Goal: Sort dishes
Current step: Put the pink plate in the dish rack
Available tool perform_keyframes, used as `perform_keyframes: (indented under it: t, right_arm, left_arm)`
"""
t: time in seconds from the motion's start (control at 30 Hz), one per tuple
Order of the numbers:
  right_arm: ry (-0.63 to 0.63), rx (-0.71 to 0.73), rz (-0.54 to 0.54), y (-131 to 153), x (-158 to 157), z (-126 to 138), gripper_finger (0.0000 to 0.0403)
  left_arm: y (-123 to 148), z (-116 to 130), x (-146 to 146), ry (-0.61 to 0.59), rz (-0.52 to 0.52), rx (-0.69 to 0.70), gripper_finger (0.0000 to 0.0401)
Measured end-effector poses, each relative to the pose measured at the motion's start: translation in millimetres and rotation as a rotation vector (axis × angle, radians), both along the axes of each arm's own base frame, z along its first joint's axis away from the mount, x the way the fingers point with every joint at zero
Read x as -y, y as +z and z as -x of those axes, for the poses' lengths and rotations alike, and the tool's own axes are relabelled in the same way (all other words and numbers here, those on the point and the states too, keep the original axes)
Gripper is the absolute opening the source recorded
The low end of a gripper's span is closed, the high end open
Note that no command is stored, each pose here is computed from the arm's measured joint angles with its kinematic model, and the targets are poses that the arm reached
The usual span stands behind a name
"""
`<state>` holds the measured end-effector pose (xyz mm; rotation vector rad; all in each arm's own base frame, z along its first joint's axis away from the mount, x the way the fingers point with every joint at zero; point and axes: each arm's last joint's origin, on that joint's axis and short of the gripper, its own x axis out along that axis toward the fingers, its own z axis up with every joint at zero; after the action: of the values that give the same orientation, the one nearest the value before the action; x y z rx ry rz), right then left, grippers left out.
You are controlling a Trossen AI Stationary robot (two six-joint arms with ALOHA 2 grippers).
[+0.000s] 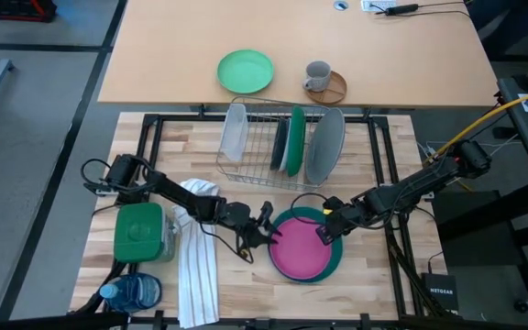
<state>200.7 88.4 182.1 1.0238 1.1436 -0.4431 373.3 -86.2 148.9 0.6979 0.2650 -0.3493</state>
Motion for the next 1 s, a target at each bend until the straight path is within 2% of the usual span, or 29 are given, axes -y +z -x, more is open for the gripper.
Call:
perform_keyframes:
  t: [0.23, 0.53, 0.73, 1.0]
  right_arm:
    - [-0.072, -0.004, 0.016, 3.5, 3.1, 4.0, 0.0002]
    - [-0.091, 0.100, -0.032, 23.0, 6.5, 11.1, 0.0001]
    - [-0.132, 0.159, -0.060, 34.7, 9.8, 17.0, 0.0001]
    - [-0.152, 0.166, -0.087, 37.8, 10.4, 18.9, 0.0001]
  left_arm:
    - [-0.8, 0.7, 1.3, 0.000, 0.005, -0.011, 0.0123]
    - [2.1, 1.1, 7.4, -0.015, 0.010, 0.020, 0.0123]
    - [2.4, 5.2, 22.7, -0.084, -0.080, 0.048, 0.0123]
    - [2.2, 6.3, 25.8, -0.027, -0.111, 0.051, 0.0123]
